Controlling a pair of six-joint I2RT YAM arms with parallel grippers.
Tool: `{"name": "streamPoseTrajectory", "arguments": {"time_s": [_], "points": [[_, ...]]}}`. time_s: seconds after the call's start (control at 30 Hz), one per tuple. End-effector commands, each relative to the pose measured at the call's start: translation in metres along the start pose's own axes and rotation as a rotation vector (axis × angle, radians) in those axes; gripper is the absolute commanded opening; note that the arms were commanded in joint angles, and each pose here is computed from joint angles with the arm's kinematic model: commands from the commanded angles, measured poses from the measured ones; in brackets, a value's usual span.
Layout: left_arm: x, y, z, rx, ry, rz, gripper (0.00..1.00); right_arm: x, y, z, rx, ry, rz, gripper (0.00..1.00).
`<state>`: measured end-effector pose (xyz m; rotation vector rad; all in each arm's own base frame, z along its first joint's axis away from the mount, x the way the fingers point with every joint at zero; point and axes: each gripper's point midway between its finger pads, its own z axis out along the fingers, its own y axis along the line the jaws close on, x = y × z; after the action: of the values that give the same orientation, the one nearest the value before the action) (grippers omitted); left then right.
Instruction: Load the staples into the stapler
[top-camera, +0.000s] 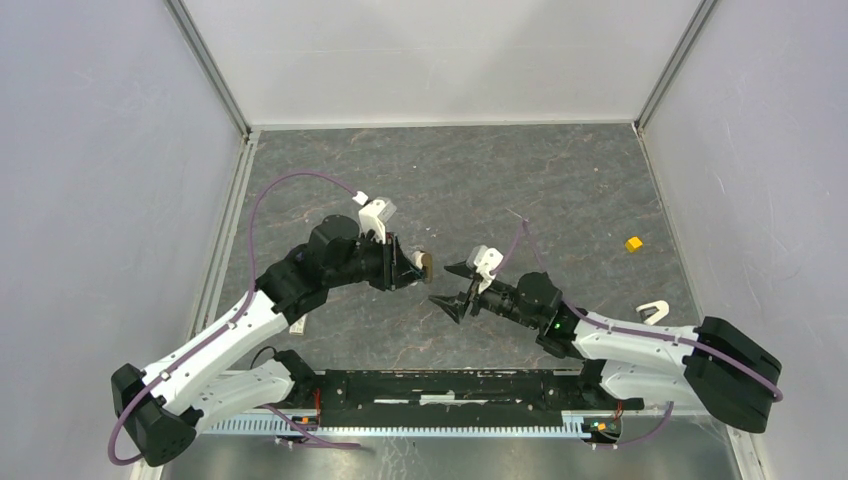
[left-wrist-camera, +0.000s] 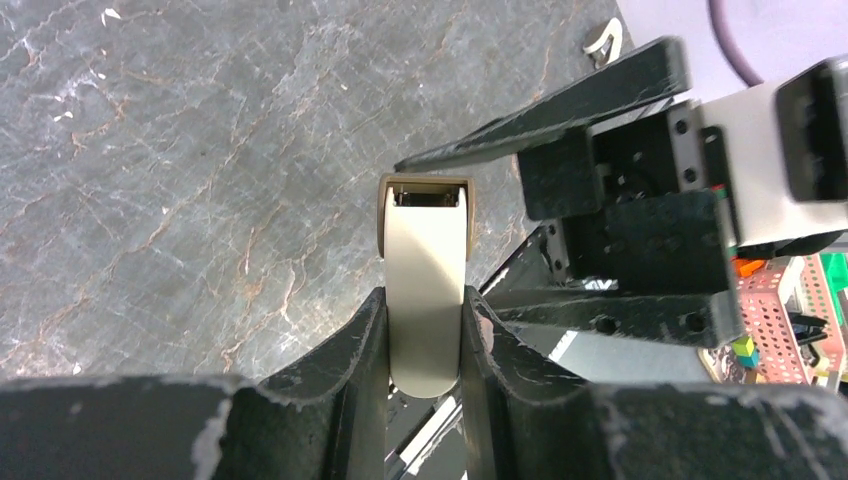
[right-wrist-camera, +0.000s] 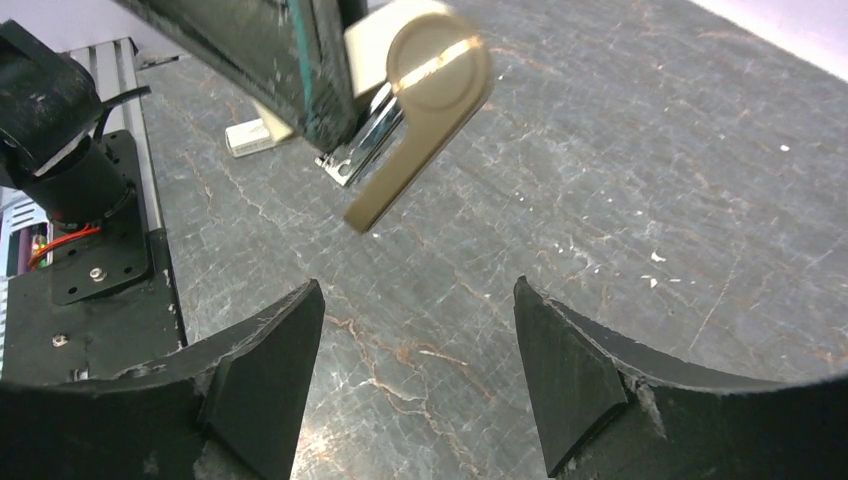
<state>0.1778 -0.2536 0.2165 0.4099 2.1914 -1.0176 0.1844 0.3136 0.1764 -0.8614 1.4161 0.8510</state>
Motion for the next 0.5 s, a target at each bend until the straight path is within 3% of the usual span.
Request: {"name": "streamPoseTrajectory", "arguments": {"time_s": [0.0,0.47], "points": [[-0.029,-0.014,-0.003,0.046,-0.13,-0.011,0.02,-0.02,0.003,0.012,0.012,-0.053,0.013,0.76],[-0.021,-0.013,0.002,0.097,-0.169,-0.082,0.02,-0.052,-0.006,0.03,0.133,-0.146,0.049,0.74]]}}
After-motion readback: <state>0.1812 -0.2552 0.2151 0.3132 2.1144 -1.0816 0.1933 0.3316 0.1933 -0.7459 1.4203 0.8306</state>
